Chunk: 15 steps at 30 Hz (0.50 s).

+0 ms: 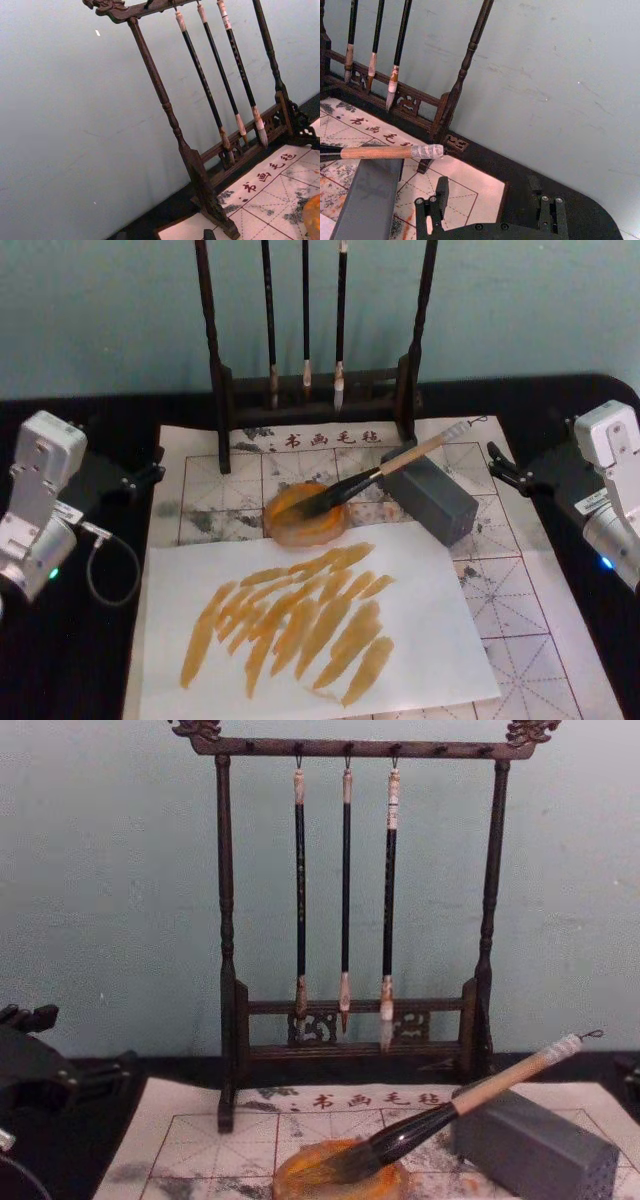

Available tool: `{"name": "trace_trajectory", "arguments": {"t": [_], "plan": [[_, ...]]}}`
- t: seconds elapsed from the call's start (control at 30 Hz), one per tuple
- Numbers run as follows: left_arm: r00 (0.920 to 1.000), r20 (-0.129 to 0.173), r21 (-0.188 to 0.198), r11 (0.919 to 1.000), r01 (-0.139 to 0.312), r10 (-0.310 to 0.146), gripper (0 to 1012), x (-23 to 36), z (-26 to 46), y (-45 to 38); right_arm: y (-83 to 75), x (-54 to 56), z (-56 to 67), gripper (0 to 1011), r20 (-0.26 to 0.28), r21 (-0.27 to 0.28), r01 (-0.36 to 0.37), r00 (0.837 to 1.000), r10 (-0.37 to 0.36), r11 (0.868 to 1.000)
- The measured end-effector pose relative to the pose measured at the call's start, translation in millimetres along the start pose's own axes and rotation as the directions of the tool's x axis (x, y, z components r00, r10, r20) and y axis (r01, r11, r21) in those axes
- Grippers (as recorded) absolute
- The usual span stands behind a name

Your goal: Pick up the brush from the inkstone, write on the paper, then place the brush back to its original position.

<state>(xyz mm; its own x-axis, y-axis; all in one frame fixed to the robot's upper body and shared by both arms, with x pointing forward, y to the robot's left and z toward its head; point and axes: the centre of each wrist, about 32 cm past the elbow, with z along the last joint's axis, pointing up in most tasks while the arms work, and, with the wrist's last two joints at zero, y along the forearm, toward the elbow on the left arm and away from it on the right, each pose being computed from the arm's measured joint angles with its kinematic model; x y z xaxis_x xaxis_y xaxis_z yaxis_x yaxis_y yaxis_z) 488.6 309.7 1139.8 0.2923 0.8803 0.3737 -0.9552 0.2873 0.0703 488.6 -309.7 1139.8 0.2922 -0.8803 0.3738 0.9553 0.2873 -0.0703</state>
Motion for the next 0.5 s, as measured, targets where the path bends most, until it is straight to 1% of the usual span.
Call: {"name": "trace_trajectory", "arguments": {"t": [0.5], "plan": [[1.0,0.0,0.0,1.0,0.0,0.0,1001,0.0,0.0,0.0,0.0,0.0,0.0,1000,0.0,0.0,0.0,1.0,0.0,1.0]]}}
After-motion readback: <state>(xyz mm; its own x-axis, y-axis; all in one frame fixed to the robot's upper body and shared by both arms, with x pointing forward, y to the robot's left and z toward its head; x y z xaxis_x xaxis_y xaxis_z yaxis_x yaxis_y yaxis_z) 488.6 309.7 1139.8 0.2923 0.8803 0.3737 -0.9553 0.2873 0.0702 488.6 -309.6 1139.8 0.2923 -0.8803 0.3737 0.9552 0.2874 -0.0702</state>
